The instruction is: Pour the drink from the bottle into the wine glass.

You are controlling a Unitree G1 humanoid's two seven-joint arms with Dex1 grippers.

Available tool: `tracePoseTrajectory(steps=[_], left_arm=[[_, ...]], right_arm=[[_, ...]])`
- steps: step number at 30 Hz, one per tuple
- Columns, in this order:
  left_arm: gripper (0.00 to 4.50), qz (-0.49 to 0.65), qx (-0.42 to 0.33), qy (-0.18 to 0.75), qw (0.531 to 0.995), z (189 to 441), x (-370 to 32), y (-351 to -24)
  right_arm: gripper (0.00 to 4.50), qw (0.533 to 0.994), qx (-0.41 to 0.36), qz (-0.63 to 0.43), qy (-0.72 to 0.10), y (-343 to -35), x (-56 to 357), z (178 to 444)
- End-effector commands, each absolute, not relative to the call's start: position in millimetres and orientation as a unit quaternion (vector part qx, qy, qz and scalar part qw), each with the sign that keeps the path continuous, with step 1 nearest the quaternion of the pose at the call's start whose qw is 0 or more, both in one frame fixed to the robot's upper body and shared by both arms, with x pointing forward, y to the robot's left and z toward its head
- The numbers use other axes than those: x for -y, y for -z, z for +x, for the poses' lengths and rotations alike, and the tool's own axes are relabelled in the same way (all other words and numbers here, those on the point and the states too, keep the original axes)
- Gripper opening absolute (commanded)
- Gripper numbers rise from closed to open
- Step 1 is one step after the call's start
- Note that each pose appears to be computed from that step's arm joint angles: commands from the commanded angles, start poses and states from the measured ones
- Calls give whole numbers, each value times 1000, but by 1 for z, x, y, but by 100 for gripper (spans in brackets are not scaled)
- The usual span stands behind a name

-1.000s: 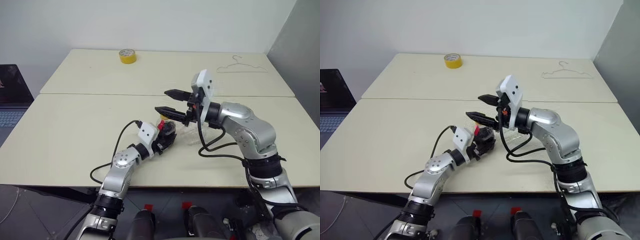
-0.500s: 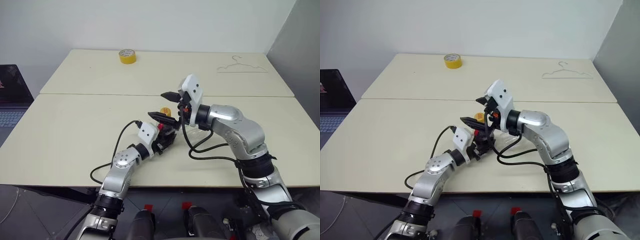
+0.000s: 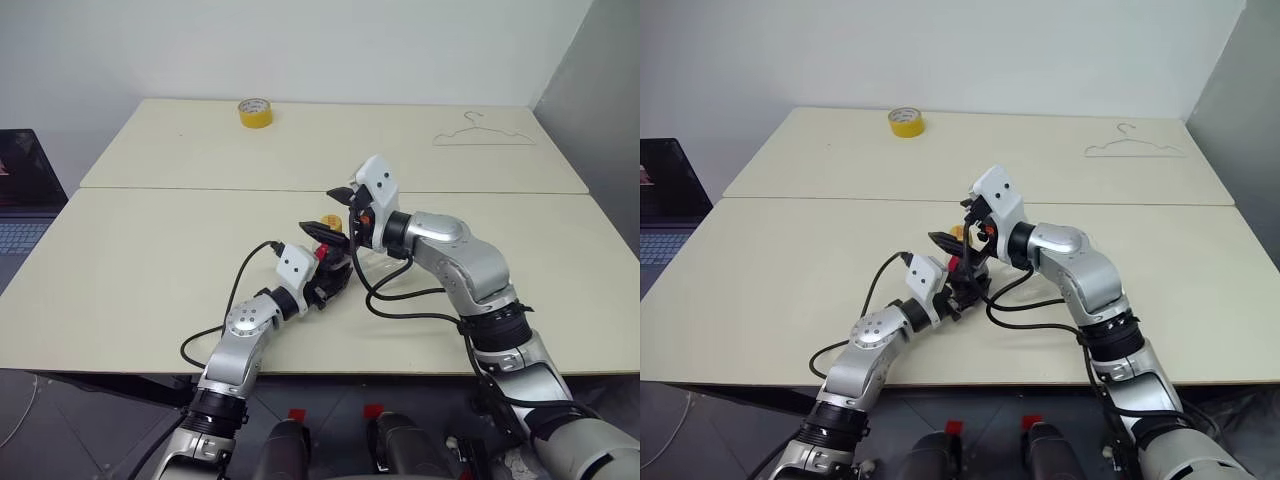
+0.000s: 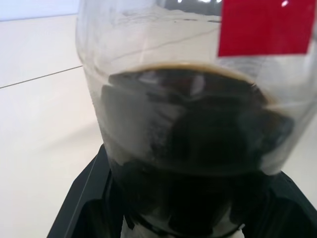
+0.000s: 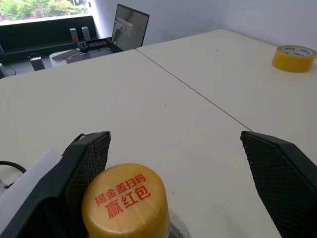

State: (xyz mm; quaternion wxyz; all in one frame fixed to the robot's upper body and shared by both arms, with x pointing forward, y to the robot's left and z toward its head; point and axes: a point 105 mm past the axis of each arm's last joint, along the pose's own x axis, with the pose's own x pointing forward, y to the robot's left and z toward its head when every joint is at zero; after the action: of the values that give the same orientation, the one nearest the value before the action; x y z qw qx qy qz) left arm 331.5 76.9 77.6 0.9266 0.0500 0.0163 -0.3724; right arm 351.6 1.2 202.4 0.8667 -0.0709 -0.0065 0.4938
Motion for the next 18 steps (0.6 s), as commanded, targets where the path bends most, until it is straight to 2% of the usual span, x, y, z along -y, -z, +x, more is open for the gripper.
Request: tracePoseTrajectory(steps=[1, 17, 18], left_arm=[[263, 55, -120, 359, 924, 319, -89, -24], [263, 61, -123, 365, 921, 318, -88, -22], [263, 62, -124, 365, 921, 318, -88, -22]], right_arm=[[448, 870, 39, -67, -486, -222, 8, 354], [448, 855, 34, -52, -515, -222, 18, 339], [431, 854, 35, -51, -517, -222, 18, 338]])
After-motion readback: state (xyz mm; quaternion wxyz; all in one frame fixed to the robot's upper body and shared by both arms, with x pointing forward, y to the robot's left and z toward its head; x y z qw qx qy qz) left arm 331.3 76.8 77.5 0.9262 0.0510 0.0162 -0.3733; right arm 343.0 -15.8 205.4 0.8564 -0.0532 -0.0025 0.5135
